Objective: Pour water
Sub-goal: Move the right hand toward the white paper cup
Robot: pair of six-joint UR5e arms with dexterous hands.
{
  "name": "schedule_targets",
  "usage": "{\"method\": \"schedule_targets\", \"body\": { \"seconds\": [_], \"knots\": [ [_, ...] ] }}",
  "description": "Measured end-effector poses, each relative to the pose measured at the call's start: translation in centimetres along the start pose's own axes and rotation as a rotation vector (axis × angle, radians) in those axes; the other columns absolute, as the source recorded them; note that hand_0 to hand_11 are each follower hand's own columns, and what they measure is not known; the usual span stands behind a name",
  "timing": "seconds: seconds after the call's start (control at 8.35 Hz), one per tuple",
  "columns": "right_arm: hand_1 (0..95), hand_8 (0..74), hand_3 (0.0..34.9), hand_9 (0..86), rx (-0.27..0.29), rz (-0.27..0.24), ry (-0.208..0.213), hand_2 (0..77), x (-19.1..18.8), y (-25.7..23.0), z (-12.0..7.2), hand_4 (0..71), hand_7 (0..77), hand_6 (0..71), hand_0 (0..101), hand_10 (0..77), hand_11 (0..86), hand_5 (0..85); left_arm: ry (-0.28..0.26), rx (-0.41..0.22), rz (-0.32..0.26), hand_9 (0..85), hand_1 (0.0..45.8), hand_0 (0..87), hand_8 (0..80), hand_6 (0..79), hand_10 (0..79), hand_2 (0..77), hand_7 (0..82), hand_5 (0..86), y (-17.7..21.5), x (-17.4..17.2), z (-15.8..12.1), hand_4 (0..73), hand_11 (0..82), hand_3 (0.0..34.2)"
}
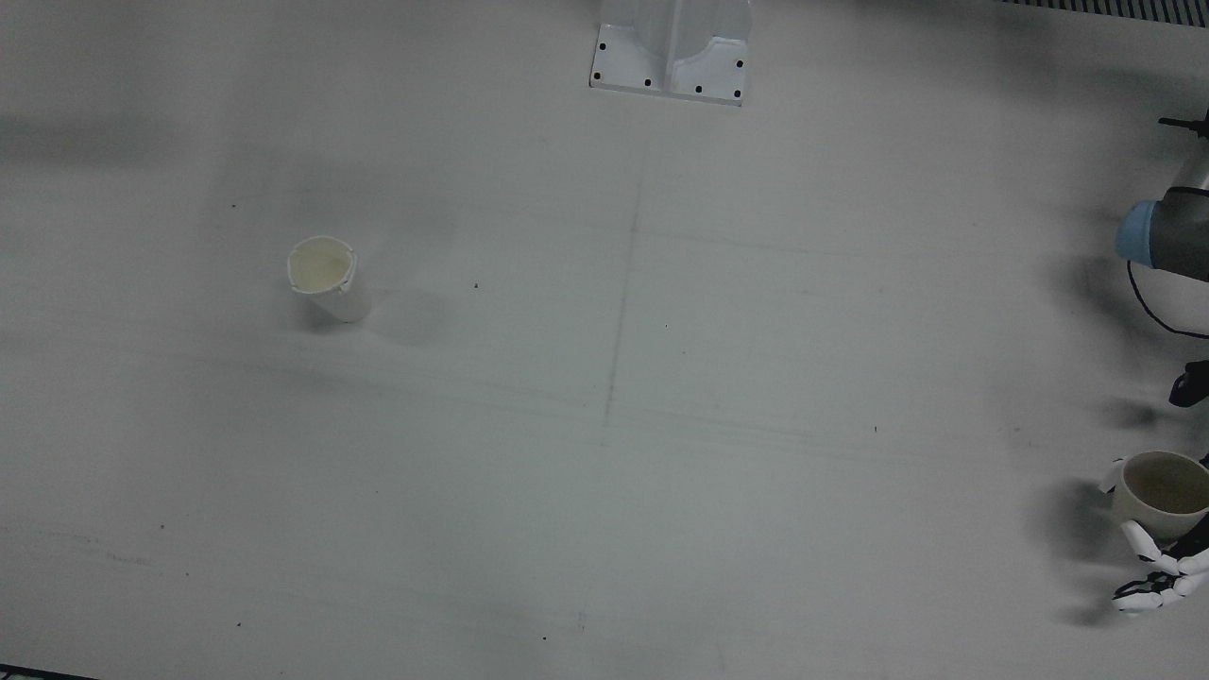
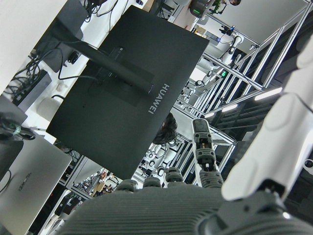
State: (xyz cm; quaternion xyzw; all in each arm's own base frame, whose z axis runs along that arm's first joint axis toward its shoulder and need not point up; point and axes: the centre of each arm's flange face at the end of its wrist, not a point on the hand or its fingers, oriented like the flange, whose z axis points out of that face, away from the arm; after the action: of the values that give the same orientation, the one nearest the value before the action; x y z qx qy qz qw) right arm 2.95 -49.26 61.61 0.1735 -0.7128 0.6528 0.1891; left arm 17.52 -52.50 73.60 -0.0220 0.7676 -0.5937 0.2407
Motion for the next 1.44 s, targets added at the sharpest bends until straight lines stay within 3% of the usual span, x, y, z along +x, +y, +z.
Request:
{"method": "schedule_targets", "body": {
  "seconds": [0.12, 0.36, 0.6, 0.84, 0.96, 1.08, 1.2, 1.32, 1.44],
  "knots": [
    [7.1, 0.5, 0.0, 0.5, -0.021, 0.061, 0.000, 2.7, 1.1, 1.7, 1.0, 21.8, 3.8, 5.4, 45, 0.5, 1.1, 13.6, -0.005, 0.005, -0.033, 16.9, 22.9, 80.2, 11.5, 16.4, 10.4, 42.0, 21.3, 52.4, 0.3, 0.4, -1.1, 38.7, 19.6, 0.0],
    [9.8, 0.5, 0.0, 0.5, -0.067, 0.125, 0.039, 4.4, 5.0, 5.6, 2.3, 23.5, 7.1, 7.1, 46, 1.1, 1.6, 14.7, -0.002, -0.005, -0.077, 9.8, 22.4, 80.1, 7.6, 12.0, 8.7, 42.0, 14.7, 52.4, 0.5, 0.7, -2.4, 38.7, 15.8, 0.0],
    [9.8, 0.5, 0.0, 0.5, -0.089, 0.145, 0.073, 4.4, 8.8, 8.4, 2.4, 23.5, 8.2, 7.1, 46, 0.5, 1.6, 14.7, 0.005, -0.022, -0.089, 16.9, 22.4, 80.2, 13.6, 25.6, 10.9, 42.0, 23.5, 52.9, 1.2, 1.2, -3.5, 38.2, 19.6, 0.0],
    [9.8, 0.5, 0.0, 0.5, -0.111, 0.159, 0.083, 4.4, 10.4, 10.3, 2.8, 23.5, 5.5, 6.0, 46, 0.5, 1.6, 14.7, 0.010, -0.026, -0.092, 19.6, 22.4, 80.1, 15.3, 30.0, 10.9, 42.0, 26.7, 52.9, 1.9, 1.7, -4.0, 38.2, 20.7, 0.0],
    [6.0, 0.0, 0.0, 0.5, -0.116, 0.162, 0.086, 3.8, 10.7, 10.8, 2.9, 23.5, 6.0, 6.0, 46, 0.5, 1.6, 13.6, 0.010, -0.021, -0.092, 16.9, 22.4, 79.3, 13.6, 30.0, 9.3, 42.0, 26.7, 52.9, 1.8, 1.8, -4.5, 38.2, 17.5, 0.0],
    [6.0, 0.0, 0.0, 0.5, -0.124, 0.164, 0.095, 3.8, 11.2, 11.3, 2.8, 23.5, 6.0, 6.0, 46, 0.5, 1.6, 13.6, 0.011, -0.016, -0.093, 15.3, 21.8, 76.8, 10.9, 25.1, 9.3, 43.1, 24.5, 52.9, 1.7, 1.9, -4.8, 38.2, 14.7, 0.0],
    [11.5, 0.5, 0.0, 0.5, -0.132, 0.171, 0.102, 4.4, 12.6, 12.5, 2.7, 23.5, 6.0, 6.0, 46, 0.5, 1.6, 13.6, 0.013, -0.012, -0.093, 15.3, 21.8, 76.8, 10.9, 25.1, 9.3, 43.1, 24.5, 52.9, 1.5, 1.9, -5.0, 38.2, 14.7, 0.0],
    [10.9, 0.5, 0.0, 0.5, -0.146, 0.192, 0.100, 1.1, 14.4, 14.6, 2.7, 21.8, 6.0, 6.0, 46, 0.5, 1.6, 13.1, 0.014, -0.010, -0.093, 15.3, 21.8, 67.7, 10.9, 24.0, 9.3, 41.5, 24.5, 52.9, 1.4, 2.0, -5.2, 38.2, 13.6, 0.0],
    [10.9, 0.5, 0.0, 0.5, -0.167, 0.217, 0.097, 1.1, 16.6, 17.5, 2.8, 21.8, 6.0, 6.0, 46, 0.5, 1.6, 13.1, 0.015, -0.006, -0.092, 12.0, 7.1, 54.0, 8.7, 22.4, 7.6, 30.0, 23.5, 52.9, 1.2, 2.1, -5.4, 38.2, 10.9, 0.0]
  ]
}}
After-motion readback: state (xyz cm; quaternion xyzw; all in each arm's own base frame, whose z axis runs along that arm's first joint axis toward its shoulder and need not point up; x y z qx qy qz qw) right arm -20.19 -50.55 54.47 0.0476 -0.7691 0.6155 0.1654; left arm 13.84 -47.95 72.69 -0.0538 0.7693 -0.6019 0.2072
